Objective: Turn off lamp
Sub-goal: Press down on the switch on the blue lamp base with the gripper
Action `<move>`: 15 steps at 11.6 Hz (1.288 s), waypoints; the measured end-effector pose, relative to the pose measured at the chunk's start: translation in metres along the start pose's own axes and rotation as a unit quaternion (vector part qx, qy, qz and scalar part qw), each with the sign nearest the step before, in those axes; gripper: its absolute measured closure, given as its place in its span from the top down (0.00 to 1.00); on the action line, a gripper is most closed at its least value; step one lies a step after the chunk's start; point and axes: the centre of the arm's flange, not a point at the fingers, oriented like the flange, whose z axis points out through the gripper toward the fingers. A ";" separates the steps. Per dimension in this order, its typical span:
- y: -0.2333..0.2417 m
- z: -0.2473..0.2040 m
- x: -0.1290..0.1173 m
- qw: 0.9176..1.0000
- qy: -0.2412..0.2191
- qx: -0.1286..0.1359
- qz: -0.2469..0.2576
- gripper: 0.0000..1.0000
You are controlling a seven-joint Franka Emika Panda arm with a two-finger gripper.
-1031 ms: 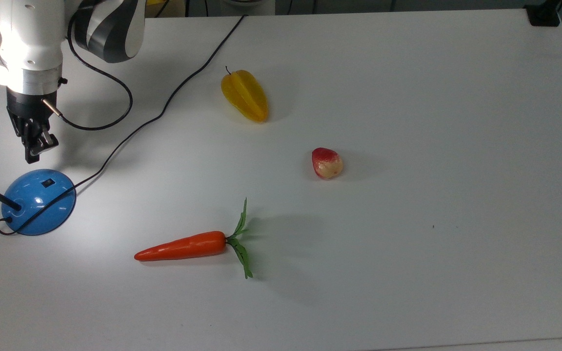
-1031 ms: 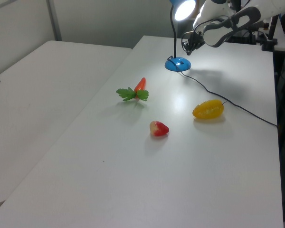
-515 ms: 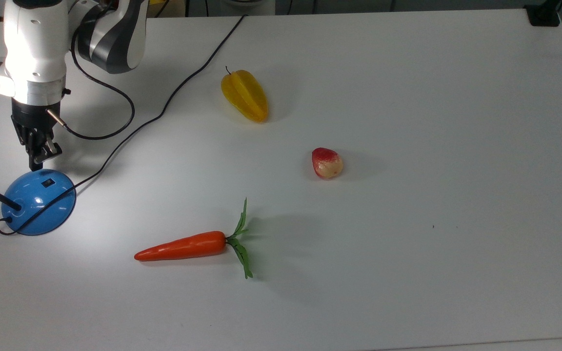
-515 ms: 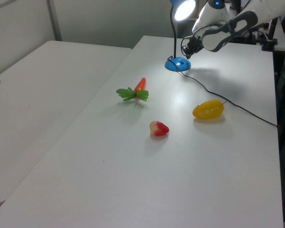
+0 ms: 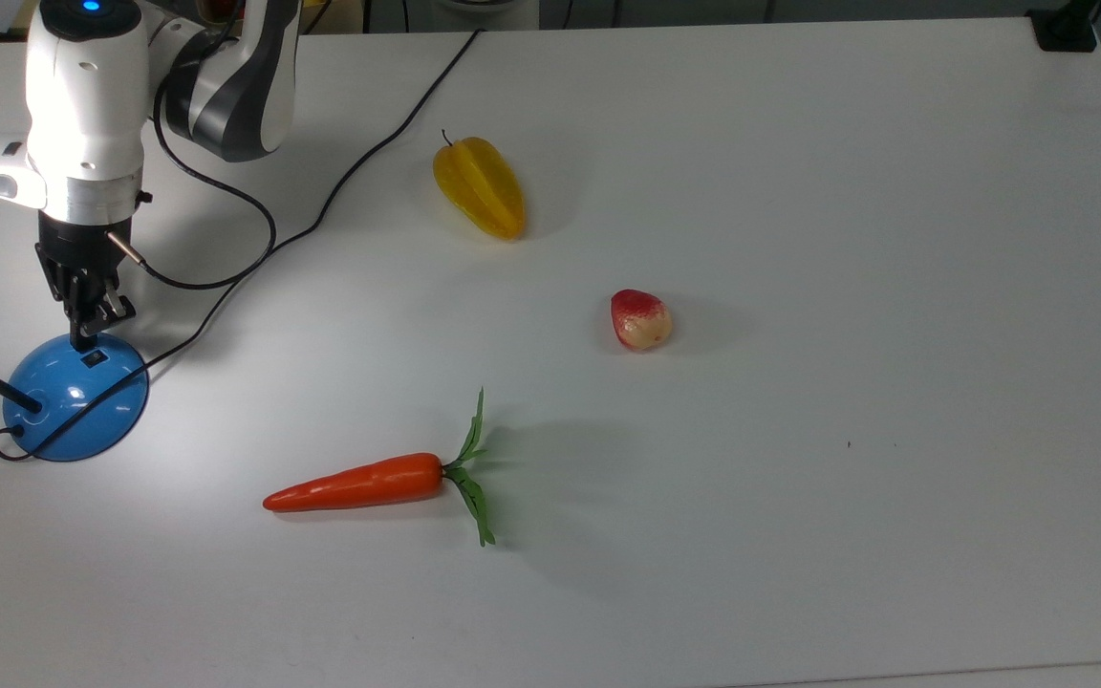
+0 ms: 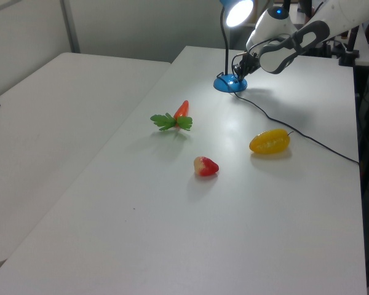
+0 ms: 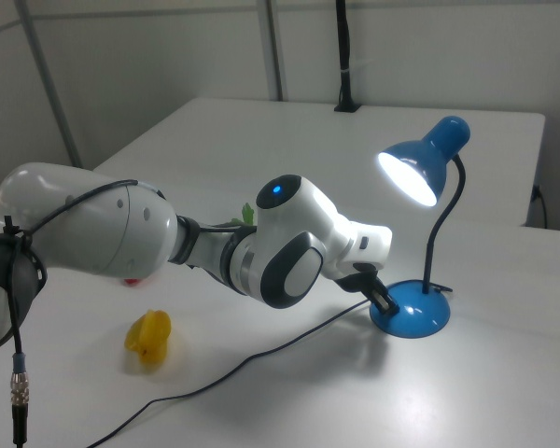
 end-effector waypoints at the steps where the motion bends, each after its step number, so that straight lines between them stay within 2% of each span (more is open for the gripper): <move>1: -0.001 0.001 -0.001 1.000 -0.001 0.000 -0.001 0.01; 15: -0.018 -0.011 0.010 1.000 0.016 0.012 -0.007 0.01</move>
